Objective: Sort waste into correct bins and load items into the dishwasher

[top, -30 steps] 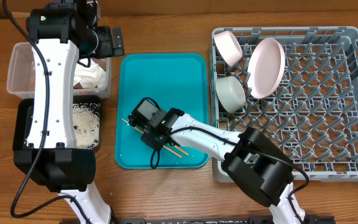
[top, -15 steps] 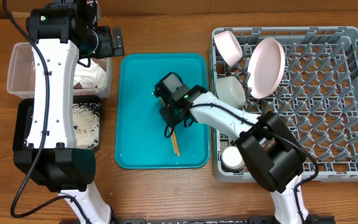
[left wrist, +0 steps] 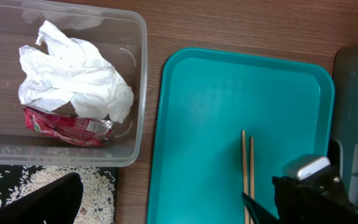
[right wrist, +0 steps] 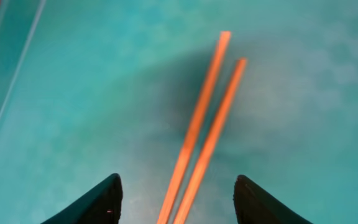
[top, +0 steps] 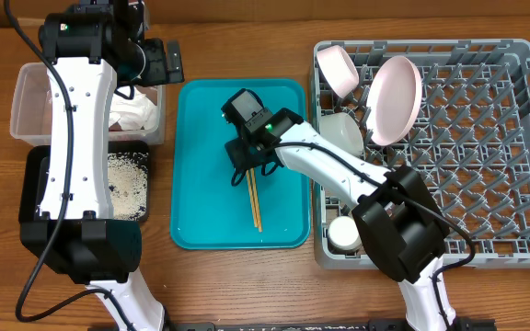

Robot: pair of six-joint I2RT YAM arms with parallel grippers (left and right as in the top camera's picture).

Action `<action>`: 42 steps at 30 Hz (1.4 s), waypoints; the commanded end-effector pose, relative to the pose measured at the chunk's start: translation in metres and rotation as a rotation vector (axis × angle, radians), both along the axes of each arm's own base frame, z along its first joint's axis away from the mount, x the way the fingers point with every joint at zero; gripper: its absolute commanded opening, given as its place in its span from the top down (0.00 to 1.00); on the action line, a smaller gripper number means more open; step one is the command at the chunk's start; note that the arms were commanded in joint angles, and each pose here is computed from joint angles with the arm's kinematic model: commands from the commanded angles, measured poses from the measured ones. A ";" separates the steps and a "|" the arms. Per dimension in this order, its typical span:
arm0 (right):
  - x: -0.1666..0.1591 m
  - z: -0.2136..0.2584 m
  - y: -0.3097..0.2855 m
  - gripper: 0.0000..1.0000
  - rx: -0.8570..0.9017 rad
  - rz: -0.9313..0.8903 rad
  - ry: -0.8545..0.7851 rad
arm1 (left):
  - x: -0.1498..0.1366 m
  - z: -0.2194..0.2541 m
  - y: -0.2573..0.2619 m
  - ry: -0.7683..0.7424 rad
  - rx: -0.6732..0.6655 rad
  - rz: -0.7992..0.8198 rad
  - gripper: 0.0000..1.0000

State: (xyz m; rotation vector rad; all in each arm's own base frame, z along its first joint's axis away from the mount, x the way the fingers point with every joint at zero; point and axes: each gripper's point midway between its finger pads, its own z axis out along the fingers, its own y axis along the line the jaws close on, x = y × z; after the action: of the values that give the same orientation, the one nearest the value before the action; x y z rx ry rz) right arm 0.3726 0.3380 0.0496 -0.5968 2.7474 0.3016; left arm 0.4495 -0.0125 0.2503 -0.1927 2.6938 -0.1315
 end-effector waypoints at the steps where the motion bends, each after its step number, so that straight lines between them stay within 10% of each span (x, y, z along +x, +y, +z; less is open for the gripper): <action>1: 0.014 0.000 -0.019 0.44 -0.052 -0.184 -0.032 | 0.002 0.006 -0.002 -0.018 -0.011 -0.003 0.00; 24: -0.006 -0.042 -0.025 0.50 -0.078 -0.121 0.041 | 0.002 0.006 -0.003 -0.019 -0.011 -0.004 0.00; 42: -0.027 -0.064 -0.024 0.96 -0.095 -0.155 0.155 | 0.002 0.006 -0.003 -0.018 -0.011 -0.004 0.00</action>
State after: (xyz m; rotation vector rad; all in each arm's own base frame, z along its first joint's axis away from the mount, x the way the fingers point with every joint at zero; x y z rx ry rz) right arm 0.3536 0.3153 0.0072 -0.3872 2.8979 0.2138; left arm 0.4495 -0.0125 0.2503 -0.1927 2.6938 -0.1315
